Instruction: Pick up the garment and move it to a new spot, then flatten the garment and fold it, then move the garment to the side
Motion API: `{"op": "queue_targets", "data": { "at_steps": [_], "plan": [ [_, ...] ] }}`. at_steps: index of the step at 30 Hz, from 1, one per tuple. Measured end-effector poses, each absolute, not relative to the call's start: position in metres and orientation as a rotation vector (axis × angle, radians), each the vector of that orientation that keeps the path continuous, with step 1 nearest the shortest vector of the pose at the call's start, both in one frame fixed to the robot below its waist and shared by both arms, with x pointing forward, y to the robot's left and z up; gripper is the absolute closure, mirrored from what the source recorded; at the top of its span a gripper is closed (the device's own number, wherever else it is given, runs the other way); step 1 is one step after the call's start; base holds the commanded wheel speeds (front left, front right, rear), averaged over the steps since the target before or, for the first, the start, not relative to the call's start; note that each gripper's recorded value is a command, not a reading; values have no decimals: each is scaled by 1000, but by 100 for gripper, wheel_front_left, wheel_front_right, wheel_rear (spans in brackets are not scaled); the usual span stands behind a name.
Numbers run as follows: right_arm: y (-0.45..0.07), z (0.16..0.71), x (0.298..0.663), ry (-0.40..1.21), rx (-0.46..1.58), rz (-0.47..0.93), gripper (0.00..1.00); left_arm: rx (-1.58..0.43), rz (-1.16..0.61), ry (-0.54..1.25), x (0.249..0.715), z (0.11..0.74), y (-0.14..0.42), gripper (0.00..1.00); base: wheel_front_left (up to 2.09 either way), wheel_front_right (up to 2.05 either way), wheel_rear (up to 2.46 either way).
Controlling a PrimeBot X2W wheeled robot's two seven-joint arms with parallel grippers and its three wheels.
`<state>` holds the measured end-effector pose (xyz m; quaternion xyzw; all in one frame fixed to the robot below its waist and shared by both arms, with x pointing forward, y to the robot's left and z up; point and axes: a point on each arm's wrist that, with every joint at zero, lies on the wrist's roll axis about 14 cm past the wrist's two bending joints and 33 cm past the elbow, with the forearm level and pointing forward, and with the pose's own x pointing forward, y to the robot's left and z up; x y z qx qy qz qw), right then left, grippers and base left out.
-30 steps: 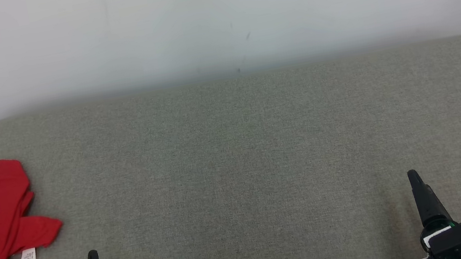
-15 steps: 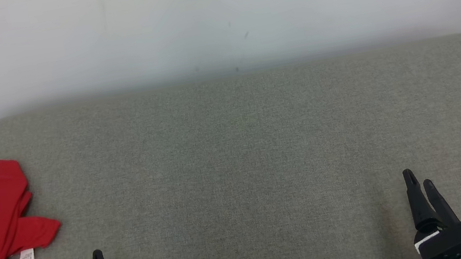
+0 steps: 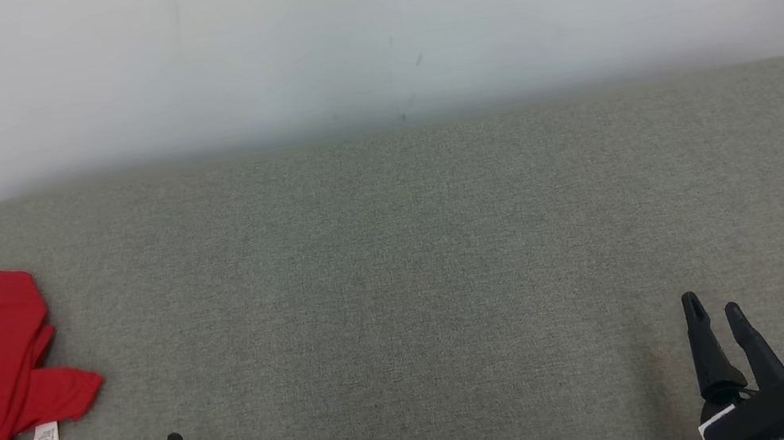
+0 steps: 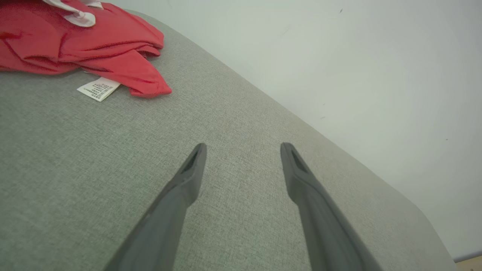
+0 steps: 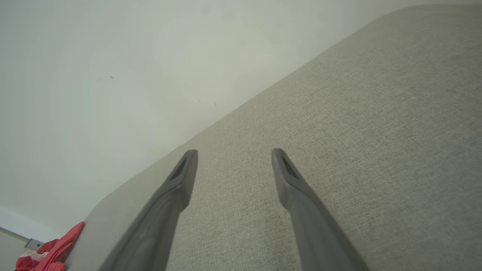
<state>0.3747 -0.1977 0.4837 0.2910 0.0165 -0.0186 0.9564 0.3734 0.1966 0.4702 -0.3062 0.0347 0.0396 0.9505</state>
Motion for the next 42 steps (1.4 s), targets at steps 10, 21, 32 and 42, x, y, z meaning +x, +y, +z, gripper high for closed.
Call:
{"op": "queue_targets", "data": {
  "at_steps": [10,21,32,42],
  "plan": [
    [-196,480,374,38,488,-29,0,-516,71,65,374,470,195,0,0,0,0],
    [-193,481,373,31,374,-5,0,-422,65,68,373,468,193,0,0,0,0],
    [-190,483,373,17,277,17,0,-322,46,79,372,463,188,0,0,0,0],
    [-188,482,371,12,189,34,0,-246,39,75,372,462,187,0,0,0,0]
  ]
}}
